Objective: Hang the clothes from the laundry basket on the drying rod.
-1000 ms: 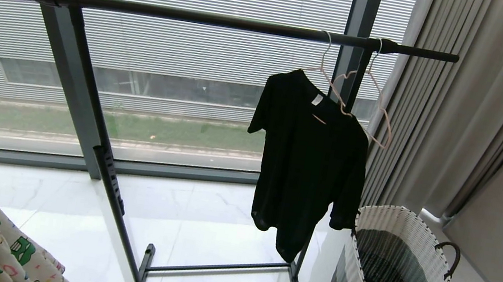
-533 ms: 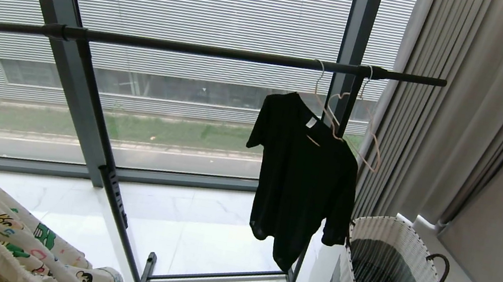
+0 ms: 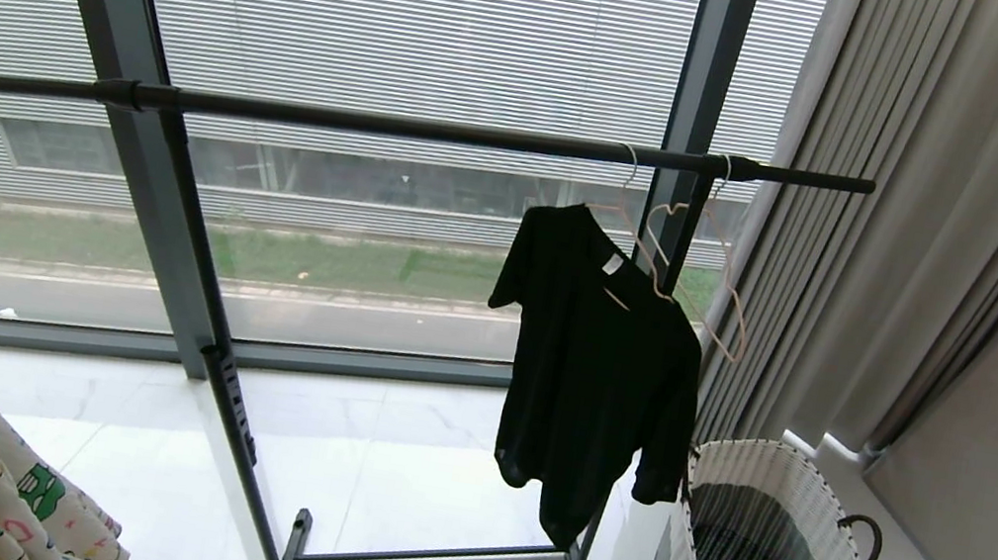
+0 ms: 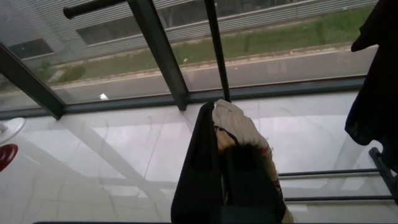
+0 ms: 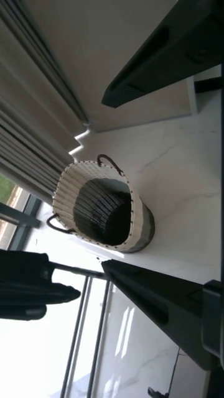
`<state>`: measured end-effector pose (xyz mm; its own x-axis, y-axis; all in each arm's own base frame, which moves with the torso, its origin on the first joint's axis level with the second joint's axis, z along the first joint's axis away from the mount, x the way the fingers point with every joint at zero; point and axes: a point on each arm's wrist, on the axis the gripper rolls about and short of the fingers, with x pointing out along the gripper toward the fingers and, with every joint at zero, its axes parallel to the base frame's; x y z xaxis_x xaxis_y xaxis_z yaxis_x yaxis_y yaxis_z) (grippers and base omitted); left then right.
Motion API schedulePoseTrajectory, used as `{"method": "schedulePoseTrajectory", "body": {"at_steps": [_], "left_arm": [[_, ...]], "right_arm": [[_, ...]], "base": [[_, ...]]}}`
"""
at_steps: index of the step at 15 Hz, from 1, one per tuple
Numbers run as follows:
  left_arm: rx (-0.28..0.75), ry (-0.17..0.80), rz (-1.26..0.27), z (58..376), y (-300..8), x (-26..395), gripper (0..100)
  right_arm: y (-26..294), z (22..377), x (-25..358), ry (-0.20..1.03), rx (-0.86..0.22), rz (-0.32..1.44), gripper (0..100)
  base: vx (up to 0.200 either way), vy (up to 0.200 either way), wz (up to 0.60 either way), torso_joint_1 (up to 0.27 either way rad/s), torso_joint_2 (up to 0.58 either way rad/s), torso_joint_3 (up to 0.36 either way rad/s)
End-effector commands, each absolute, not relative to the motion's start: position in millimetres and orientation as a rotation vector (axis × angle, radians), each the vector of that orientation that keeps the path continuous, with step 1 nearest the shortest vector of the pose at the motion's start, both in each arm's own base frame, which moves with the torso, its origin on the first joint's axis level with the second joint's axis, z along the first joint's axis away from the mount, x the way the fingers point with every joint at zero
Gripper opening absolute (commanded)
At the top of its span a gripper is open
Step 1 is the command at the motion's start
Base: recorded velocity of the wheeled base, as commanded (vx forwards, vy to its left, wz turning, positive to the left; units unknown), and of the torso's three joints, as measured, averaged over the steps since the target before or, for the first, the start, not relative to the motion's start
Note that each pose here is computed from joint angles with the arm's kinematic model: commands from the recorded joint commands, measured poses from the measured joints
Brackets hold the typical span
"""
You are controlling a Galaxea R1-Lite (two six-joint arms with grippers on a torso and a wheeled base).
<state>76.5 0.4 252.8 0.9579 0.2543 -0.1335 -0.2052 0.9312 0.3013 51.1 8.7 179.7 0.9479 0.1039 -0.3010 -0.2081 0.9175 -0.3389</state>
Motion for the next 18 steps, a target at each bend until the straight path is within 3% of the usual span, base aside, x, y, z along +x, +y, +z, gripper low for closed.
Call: {"method": "schedulePoseTrajectory", "body": {"at_steps": [1,3,18], "left_arm": [[0.291,0.179,0.235,251,0,77,0],[0.289,0.176,0.234,251,0,77,0],[0.281,0.156,0.237,255,0,77,0]], "right_arm": [[9,180,52,0.284,-0.374,0.162,100],[10,184,53,0.269,-0.363,0.195,100],[14,199,73,0.3,-0.369,0.211,100]], "base": [[0.0,0.0,0.0,0.0,0.0,0.0],[0.0,0.0,0.0,0.0,0.0,0.0],[0.2,0.0,0.0,0.004,0.0,0.003]]}}
